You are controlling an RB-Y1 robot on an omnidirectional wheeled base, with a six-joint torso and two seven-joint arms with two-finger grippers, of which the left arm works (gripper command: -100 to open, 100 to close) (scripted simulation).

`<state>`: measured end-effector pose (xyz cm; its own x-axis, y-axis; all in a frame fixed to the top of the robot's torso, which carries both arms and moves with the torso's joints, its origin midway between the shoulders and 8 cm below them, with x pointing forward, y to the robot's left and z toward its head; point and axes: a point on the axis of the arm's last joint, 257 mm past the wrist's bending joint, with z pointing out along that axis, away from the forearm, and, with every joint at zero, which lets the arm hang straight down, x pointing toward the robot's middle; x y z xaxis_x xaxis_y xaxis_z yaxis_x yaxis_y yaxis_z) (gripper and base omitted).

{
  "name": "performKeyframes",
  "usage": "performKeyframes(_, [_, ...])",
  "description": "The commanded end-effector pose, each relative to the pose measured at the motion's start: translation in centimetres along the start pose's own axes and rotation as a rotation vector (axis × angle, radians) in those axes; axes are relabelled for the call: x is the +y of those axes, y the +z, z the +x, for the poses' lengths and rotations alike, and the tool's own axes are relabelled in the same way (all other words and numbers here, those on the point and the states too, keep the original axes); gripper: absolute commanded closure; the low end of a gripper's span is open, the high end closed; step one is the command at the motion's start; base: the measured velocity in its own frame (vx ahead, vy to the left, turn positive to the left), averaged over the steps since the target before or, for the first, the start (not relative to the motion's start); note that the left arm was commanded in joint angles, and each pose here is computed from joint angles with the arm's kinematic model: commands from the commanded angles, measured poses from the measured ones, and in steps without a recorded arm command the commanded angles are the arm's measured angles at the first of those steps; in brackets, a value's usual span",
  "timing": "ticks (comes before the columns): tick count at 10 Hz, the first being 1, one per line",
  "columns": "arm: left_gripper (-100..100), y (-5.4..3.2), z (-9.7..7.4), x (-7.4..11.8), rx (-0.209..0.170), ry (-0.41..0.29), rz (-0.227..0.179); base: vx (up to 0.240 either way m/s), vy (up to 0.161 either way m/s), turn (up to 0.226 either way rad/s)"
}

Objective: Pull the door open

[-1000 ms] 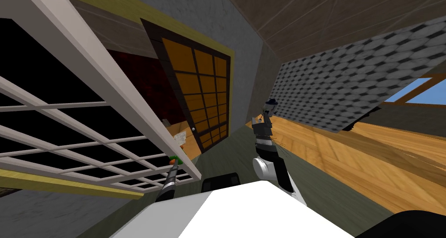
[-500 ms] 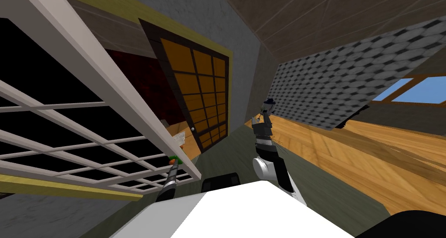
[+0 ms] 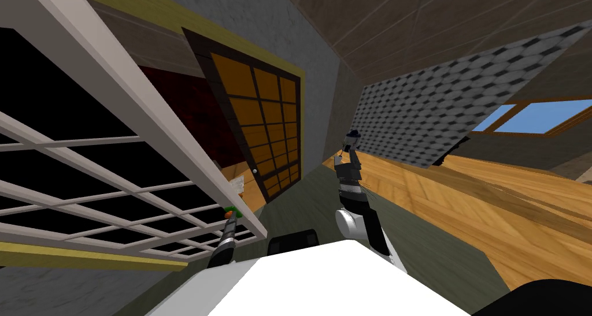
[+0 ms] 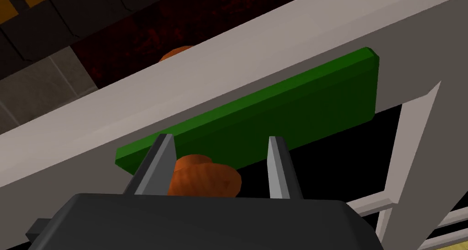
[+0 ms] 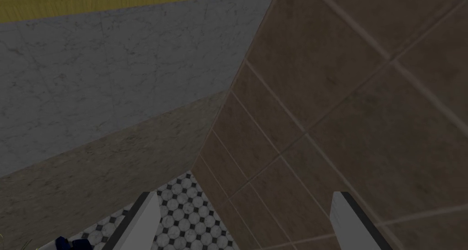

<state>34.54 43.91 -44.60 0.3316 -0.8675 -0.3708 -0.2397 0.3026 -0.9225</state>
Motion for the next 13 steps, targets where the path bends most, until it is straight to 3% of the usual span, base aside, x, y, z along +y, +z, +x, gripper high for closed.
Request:
performKeyframes(1, [100, 0.23, -2.2, 0.3, -0.035, -0.048, -0.007, -0.076, 0.036, -0.120])
performKeyframes(3, [100, 0.40, -2.1, 0.1, -0.033, -0.104, -0.001, -0.072, 0.023, -0.066])
performKeyframes(6, [100, 0.40, -2.1, 0.1, -0.033, -0.109, -0.001, -0.023, 0.004, -0.006])
performKeyframes(8, [100, 0.75, -1.8, -0.4, -0.029, -0.191, 0.010, -0.060, 0.030, -0.110])
performKeyframes(11, [100, 0.75, -1.8, -0.4, -0.029, -0.204, 0.011, -0.028, 0.026, -0.023])
performKeyframes(13, [100, 1.09, -1.5, -0.9, -0.023, -0.283, 0.021, -0.056, 0.009, -0.101])
